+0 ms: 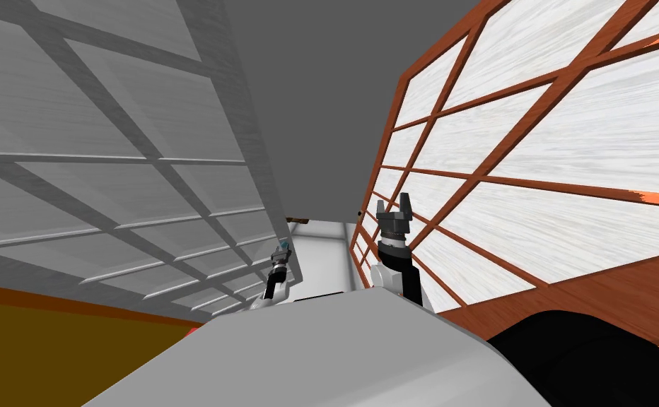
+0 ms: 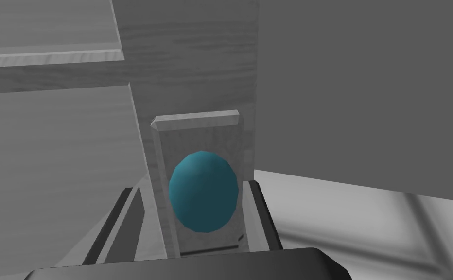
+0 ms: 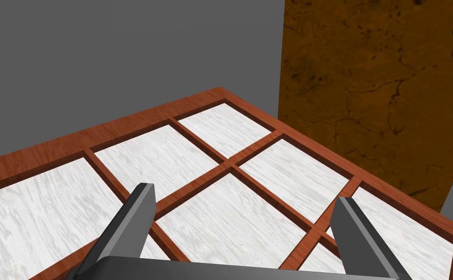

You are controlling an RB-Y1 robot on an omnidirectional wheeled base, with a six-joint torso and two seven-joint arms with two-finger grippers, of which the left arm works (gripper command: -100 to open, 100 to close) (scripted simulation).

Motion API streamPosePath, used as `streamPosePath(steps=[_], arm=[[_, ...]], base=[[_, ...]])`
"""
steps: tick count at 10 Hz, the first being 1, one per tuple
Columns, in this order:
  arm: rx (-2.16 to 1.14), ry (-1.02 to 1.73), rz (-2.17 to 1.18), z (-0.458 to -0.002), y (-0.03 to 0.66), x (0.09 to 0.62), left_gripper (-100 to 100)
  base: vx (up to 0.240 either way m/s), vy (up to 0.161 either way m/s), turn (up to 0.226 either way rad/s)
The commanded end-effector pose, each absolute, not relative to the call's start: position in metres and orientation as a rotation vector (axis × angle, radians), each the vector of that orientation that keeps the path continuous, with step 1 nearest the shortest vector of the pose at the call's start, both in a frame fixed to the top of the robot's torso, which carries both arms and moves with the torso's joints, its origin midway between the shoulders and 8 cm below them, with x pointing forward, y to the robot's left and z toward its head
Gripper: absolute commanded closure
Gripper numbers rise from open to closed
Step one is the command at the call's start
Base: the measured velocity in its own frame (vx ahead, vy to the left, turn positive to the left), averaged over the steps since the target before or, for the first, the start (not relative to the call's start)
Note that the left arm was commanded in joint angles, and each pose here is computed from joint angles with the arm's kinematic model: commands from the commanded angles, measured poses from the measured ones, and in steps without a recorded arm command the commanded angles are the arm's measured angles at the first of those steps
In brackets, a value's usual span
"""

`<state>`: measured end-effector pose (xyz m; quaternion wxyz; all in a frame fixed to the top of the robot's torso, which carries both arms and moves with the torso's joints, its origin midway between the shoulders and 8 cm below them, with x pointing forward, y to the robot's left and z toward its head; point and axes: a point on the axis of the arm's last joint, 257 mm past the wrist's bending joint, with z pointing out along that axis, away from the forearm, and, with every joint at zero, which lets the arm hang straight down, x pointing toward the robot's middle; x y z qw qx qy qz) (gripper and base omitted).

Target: Push the door open

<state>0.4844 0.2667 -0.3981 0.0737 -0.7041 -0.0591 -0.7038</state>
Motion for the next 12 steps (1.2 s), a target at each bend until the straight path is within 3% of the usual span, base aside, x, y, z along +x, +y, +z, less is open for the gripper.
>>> streamPosePath(steps=[1, 5, 6, 9, 12], arm=[[-2.113, -0.178, -2.115, -0.398, 0.267, 0.484, 100], [-2.113, -0.178, -2.115, -0.398, 0.267, 0.484, 100], [-2.088, -0.159, -2.102, -0.395, 0.286, 0.485, -100], [-2.063, -0.153, -2.088, -0.391, 0.307, 0.485, -100], [-2.099, -0.217, -2.104, -0.397, 0.281, 0.484, -100]], base=[[0.002, -0.013, -0.018], [0.0, -0.002, 0.005], [-0.062, -0.029, 0.029], [-0.133, -0.07, 0.041], [-0.218, -0.099, 0.064]])
